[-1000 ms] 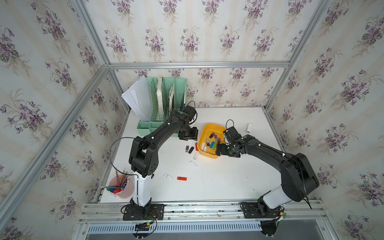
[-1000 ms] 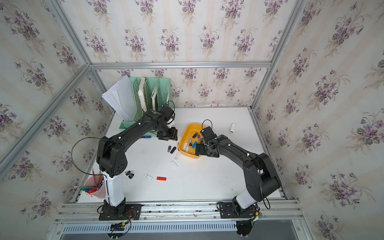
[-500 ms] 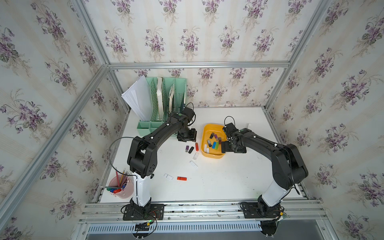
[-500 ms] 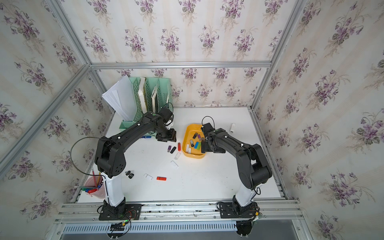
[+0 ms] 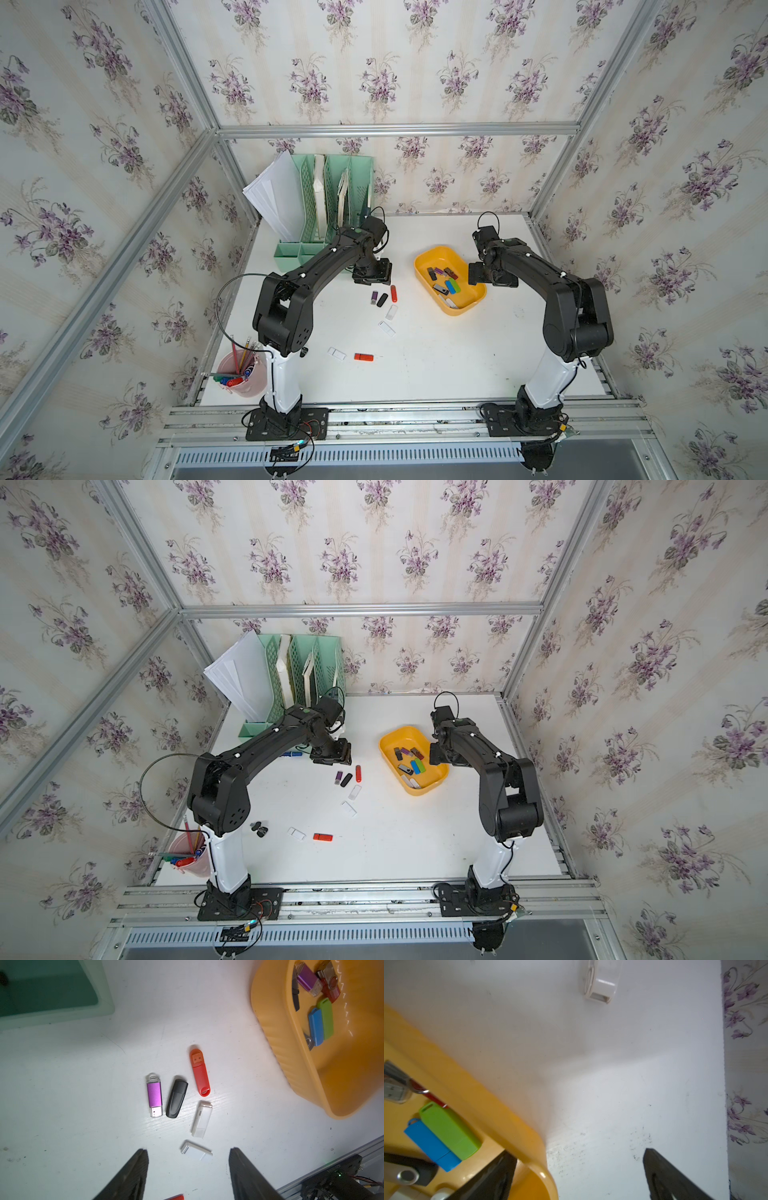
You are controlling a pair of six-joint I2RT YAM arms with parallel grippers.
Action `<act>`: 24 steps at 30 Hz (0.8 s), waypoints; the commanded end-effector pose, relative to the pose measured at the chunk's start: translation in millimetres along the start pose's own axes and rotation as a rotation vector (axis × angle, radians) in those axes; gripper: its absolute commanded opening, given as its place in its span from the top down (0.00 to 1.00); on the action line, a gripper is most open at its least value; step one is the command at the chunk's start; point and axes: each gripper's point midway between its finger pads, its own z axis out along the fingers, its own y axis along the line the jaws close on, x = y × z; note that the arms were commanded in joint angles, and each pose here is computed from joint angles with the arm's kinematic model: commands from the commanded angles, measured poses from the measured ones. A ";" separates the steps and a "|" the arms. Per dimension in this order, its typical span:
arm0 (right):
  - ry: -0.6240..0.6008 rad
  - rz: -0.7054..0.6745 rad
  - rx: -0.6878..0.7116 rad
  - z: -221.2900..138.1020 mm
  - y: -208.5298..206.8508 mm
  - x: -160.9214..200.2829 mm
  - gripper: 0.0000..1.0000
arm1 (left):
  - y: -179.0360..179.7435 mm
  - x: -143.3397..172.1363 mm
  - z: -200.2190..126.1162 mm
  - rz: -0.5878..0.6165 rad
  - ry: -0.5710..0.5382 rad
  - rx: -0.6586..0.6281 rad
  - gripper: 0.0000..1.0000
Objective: Put the usb flash drive into the storage box
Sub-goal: Adjust the storage box at the center of the board.
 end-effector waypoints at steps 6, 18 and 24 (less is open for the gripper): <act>-0.070 -0.033 -0.419 -60.8 84.1 -15.7 0.23 | 2.3 0.6 2.9 0.003 0.007 0.009 0.31; -0.055 -0.064 -0.632 -33.2 163.0 -17.0 1.00 | 10.9 6.9 1.8 -0.009 0.013 0.006 0.31; -0.008 -0.094 -0.705 -9.5 194.9 -15.1 1.00 | 21.2 12.0 2.2 -0.019 0.025 -0.004 0.32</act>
